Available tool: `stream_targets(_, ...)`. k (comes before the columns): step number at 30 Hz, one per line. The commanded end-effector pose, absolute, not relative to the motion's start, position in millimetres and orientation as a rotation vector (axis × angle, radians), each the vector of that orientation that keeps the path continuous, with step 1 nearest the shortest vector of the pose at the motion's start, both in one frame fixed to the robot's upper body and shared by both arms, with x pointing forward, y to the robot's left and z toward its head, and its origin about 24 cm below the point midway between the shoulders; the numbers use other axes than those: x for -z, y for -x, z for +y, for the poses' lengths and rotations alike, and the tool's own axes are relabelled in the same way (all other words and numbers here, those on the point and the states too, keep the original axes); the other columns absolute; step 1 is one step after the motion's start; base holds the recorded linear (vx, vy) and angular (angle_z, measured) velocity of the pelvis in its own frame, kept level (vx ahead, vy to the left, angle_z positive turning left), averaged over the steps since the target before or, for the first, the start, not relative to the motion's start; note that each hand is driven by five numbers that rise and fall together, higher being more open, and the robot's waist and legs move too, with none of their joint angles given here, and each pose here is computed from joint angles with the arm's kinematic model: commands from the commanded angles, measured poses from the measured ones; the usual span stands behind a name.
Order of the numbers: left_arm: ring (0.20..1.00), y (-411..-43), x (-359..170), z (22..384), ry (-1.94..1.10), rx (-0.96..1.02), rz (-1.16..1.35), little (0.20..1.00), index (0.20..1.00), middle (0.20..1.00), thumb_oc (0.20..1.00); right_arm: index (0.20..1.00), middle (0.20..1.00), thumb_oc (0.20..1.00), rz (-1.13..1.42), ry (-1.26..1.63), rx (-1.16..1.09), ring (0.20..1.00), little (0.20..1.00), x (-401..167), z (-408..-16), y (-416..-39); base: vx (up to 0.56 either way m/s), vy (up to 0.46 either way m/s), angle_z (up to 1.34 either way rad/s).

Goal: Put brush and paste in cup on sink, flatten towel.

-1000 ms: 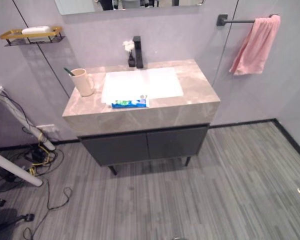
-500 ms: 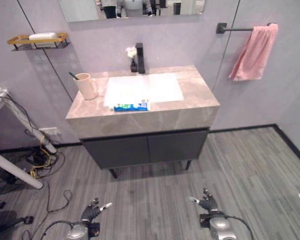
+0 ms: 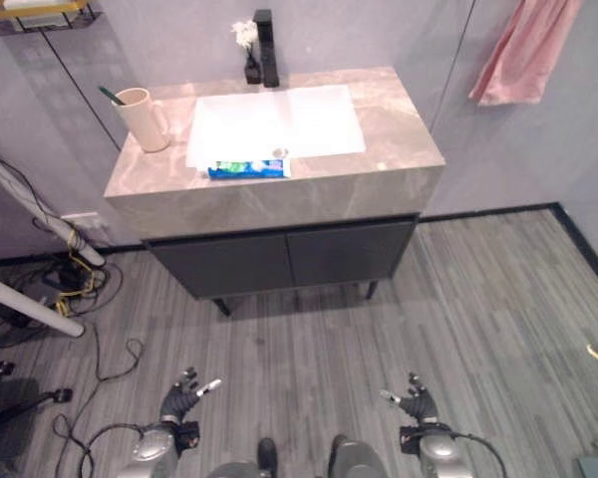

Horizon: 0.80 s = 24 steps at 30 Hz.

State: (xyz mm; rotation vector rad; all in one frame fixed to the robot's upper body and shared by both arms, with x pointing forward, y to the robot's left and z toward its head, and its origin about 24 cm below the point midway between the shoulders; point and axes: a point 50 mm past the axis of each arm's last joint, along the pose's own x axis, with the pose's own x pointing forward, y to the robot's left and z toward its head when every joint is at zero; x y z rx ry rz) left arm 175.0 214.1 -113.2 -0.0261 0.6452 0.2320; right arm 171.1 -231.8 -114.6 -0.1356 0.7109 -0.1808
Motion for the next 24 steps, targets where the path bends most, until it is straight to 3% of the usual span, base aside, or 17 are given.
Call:
stream_targets(1, 1.000, -197.6, 99.2, 216.8, 0.049, -0.255, 0.557, 1.000, 1.000, 1.000, 1.000, 1.000, 1.000, 1.000, 0.593, 0.209, 0.169, 1.000, 1.000, 95.9, -234.8, -197.1, 0.02, -0.148, 0.03)
stream_targets(10, 1.000, -209.9, 96.9, 206.0, 0.055, -0.240, 0.548, 1.000, 1.000, 1.000, 1.000, 1.000, 1.000, 1.000, 0.575, 0.285, 0.178, 1.000, 1.000, 89.9, -246.8, -197.0, 0.06, -0.120, 0.01)
stream_targets(24, 1.000, -213.8, 95.9, 205.7, -0.033, -0.241, 0.544, 1.000, 1.000, 1.000, 1.000, 1.000, 1.000, 1.000, 0.674, 0.392, 0.105, 1.000, 1.000, 107.3, -233.1, -192.7, 0.26, 0.154, -0.22)
